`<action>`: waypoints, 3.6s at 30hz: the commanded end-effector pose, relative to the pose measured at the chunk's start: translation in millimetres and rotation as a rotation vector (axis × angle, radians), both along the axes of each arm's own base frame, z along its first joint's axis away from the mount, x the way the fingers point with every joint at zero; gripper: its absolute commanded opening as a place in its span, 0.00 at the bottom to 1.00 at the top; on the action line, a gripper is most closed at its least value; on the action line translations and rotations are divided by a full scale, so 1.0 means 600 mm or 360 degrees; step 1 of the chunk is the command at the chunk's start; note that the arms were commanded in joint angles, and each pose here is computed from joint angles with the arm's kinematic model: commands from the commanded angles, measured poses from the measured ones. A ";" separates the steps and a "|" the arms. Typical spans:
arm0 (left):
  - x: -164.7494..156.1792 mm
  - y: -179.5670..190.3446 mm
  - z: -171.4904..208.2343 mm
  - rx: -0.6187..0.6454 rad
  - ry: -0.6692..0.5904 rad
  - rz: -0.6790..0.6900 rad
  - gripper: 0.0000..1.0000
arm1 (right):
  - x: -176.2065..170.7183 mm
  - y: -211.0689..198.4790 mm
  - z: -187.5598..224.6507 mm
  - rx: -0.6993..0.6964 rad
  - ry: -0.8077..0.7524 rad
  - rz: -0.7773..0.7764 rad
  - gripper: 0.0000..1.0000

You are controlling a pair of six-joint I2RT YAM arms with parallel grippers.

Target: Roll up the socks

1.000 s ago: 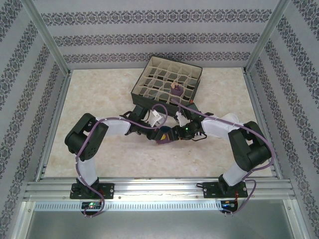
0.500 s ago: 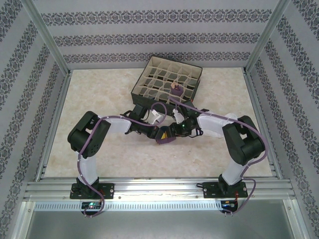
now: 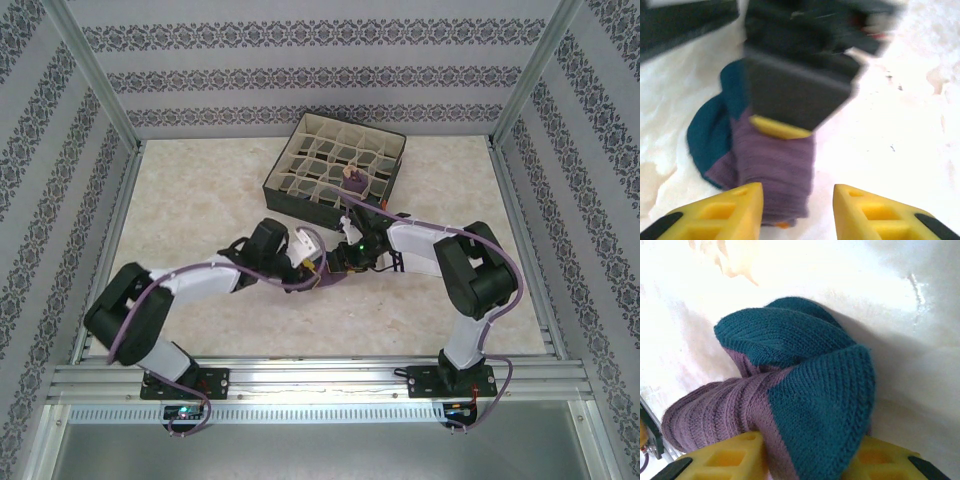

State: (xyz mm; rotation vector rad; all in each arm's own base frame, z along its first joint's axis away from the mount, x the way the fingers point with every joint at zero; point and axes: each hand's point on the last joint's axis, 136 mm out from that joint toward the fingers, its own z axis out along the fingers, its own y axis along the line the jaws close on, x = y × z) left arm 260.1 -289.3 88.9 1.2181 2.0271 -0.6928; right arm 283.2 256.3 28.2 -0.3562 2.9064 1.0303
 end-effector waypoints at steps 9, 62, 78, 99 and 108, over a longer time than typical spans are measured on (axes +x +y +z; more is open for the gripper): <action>-0.005 -0.015 -0.017 0.0433 -0.0861 -0.0263 0.50 | -0.037 -0.057 -0.090 -0.0349 0.0180 -0.0022 0.34; 0.018 -0.063 -0.087 -0.0146 0.1140 0.0177 0.01 | -0.008 -0.109 0.068 0.0023 -0.0140 -0.0326 0.55; 0.034 -0.028 -0.152 -0.0181 0.1437 0.0470 0.10 | 0.032 -0.056 0.005 -0.0190 -0.0094 -0.0278 0.53; 0.044 -0.017 0.017 -0.0124 -0.0310 0.0268 0.55 | 0.000 -0.041 -0.053 -0.0402 0.0012 -0.0162 0.40; 0.052 -0.047 -0.035 -0.0011 -0.0248 0.0217 0.57 | -0.001 -0.037 -0.048 -0.0386 0.0023 -0.0166 0.40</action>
